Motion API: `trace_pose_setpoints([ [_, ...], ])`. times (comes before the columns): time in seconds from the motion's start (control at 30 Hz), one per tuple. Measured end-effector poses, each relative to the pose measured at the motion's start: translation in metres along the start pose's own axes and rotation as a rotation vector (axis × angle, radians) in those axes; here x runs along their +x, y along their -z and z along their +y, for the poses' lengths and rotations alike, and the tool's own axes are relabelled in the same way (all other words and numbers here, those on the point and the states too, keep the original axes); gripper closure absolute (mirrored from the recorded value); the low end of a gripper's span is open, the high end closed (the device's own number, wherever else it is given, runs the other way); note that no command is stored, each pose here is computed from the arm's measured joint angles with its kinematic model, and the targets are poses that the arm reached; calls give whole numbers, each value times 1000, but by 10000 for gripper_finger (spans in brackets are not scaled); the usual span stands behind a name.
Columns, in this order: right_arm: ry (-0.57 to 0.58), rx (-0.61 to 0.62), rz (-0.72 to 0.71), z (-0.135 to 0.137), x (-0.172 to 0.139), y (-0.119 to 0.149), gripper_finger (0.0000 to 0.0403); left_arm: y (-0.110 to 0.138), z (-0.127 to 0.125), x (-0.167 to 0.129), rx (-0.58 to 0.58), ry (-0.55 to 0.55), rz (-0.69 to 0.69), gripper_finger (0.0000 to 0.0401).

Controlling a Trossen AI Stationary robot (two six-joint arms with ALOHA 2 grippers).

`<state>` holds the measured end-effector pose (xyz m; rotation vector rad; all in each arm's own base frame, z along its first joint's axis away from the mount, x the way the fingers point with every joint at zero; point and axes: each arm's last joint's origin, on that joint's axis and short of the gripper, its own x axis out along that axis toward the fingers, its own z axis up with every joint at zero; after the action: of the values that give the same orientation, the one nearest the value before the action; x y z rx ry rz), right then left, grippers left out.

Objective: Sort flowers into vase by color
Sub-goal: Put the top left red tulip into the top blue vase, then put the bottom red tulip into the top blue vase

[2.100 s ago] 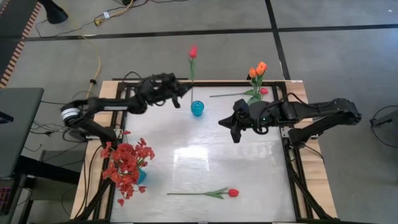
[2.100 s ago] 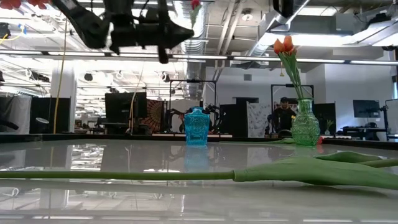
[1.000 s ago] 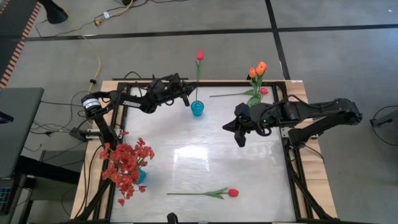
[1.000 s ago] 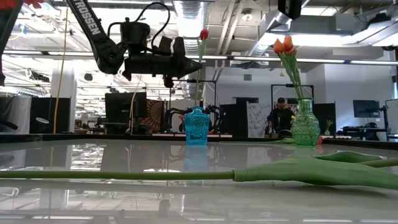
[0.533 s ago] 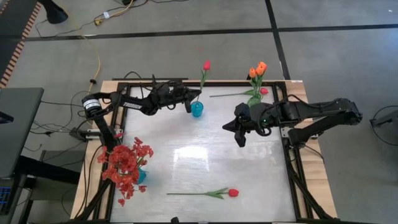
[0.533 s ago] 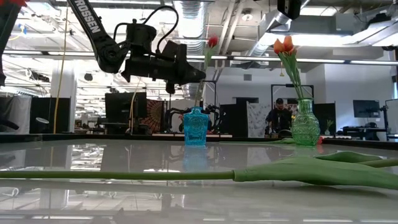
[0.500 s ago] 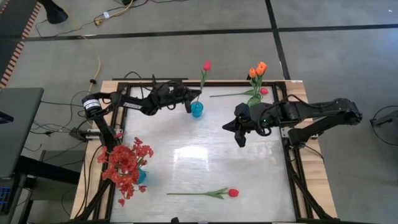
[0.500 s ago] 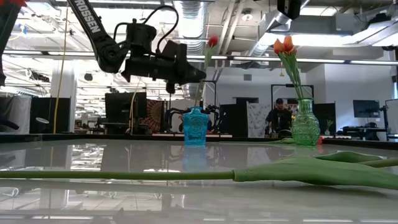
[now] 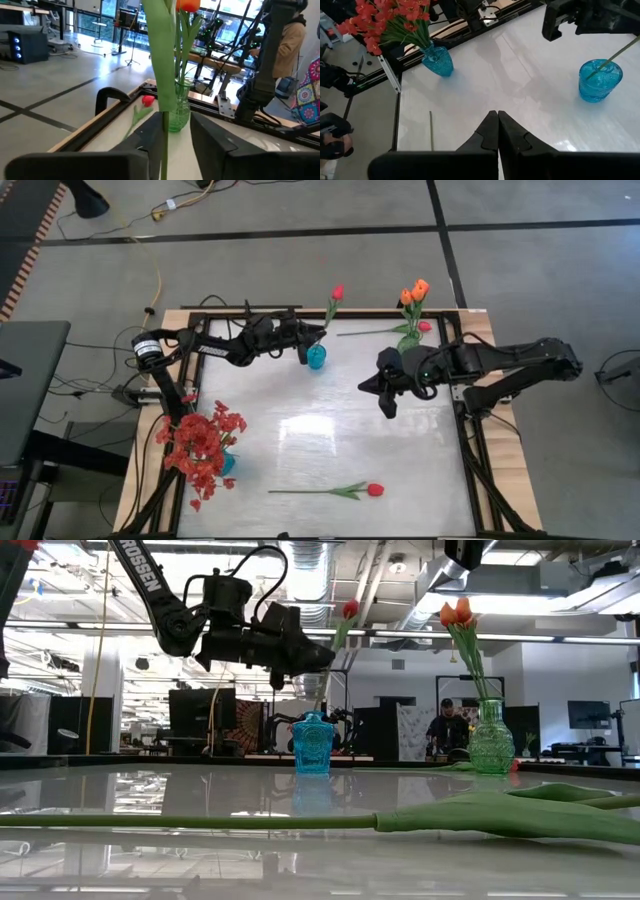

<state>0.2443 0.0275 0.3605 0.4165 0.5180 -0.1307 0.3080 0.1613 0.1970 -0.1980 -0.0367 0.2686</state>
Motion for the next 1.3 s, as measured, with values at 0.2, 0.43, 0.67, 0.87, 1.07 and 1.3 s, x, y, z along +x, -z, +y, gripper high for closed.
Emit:
trace_pose_setpoints([
  [0.2,-18,-10,8,5,-1,3,377,-4,0,0,-9,10,35,282],
  [0.43,-24,-14,10,7,-1,3,377,-26,4,-5,4,-63,297,266],
  [0.67,-18,-14,0,5,-1,2,377,-49,2,-26,64,-192,526,266],
  [0.87,67,-5,-29,-2,3,-1,377,-59,-6,-49,27,-221,660,266],
  [1.07,102,-7,15,-9,21,0,378,-73,-25,-69,12,-166,692,266],
  [1.3,-25,-57,249,11,52,28,378,-64,-76,-69,60,75,753,266],
])
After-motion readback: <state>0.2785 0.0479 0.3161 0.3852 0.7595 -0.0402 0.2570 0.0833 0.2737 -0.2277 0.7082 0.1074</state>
